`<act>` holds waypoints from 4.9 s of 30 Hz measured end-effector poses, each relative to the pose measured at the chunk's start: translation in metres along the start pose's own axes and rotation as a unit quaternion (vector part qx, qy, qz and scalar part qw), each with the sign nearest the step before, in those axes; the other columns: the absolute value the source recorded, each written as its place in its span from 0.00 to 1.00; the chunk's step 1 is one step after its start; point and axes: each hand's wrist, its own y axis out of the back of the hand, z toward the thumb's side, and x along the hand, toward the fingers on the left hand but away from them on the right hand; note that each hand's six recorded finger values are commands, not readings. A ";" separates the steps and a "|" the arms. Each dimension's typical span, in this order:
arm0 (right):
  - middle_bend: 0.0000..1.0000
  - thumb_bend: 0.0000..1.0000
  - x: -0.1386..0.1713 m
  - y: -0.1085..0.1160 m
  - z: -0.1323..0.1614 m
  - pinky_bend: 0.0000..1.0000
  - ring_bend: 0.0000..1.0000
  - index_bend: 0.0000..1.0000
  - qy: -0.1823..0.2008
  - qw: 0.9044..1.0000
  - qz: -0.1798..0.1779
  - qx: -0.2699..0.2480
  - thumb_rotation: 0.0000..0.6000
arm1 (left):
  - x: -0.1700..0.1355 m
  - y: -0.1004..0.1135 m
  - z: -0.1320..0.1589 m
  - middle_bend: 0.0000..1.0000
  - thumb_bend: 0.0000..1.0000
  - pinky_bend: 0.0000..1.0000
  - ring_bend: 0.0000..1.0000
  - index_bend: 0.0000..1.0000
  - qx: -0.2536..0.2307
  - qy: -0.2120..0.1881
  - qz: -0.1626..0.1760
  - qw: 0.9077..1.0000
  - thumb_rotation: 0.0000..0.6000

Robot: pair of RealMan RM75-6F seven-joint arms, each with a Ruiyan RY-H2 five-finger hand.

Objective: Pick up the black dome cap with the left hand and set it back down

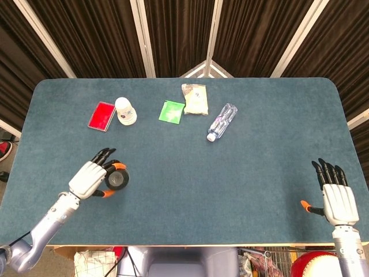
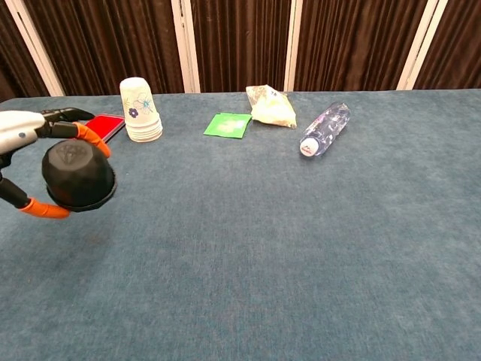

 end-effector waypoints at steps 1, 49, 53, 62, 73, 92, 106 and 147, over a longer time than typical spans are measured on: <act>0.02 0.15 0.000 0.000 0.000 0.01 0.04 0.04 0.000 1.000 0.000 0.000 1.00 | 0.000 -0.002 -0.002 0.47 0.48 0.00 0.00 0.40 0.022 0.003 0.003 1.000 1.00; 0.02 0.15 -0.002 -0.003 0.000 0.01 0.04 0.04 -0.001 1.000 0.007 0.001 1.00 | 0.021 -0.076 -0.013 0.00 0.33 0.00 0.00 0.17 -0.170 0.052 -0.076 0.981 1.00; 0.02 0.15 -0.001 -0.005 0.000 0.01 0.04 0.04 -0.001 1.000 0.009 0.002 1.00 | 0.022 -0.071 -0.008 0.00 0.33 0.00 0.00 0.17 -0.167 0.037 -0.070 0.983 1.00; 0.02 0.15 -0.002 -0.004 -0.001 0.01 0.04 0.04 -0.002 1.000 0.007 0.000 1.00 | 0.019 -0.067 -0.008 0.00 0.33 0.00 0.00 0.17 -0.161 0.035 -0.073 0.984 1.00; 0.02 0.15 -0.002 -0.003 0.000 0.01 0.04 0.04 -0.001 1.000 0.005 0.003 1.00 | 0.013 -0.067 -0.009 0.00 0.26 0.00 0.00 0.15 -0.141 0.035 -0.091 0.985 1.00; 0.02 0.15 -0.002 -0.004 0.001 0.01 0.04 0.04 -0.001 1.000 0.003 0.007 1.00 | 0.006 -0.050 -0.014 0.08 0.22 0.00 0.00 0.16 -0.125 0.049 -0.079 0.988 1.00; 0.02 0.15 -0.003 -0.003 0.000 0.01 0.04 0.04 -0.002 1.000 0.000 0.005 1.00 | 0.008 -0.052 -0.012 0.20 0.28 0.00 0.00 0.16 -0.110 0.058 -0.076 0.989 1.00; 0.02 0.15 -0.003 -0.003 -0.001 0.01 0.04 0.04 -0.003 1.000 0.000 0.006 1.00 | 0.040 -0.050 0.058 0.17 0.39 0.00 0.00 0.20 -0.191 0.007 -0.059 0.980 1.00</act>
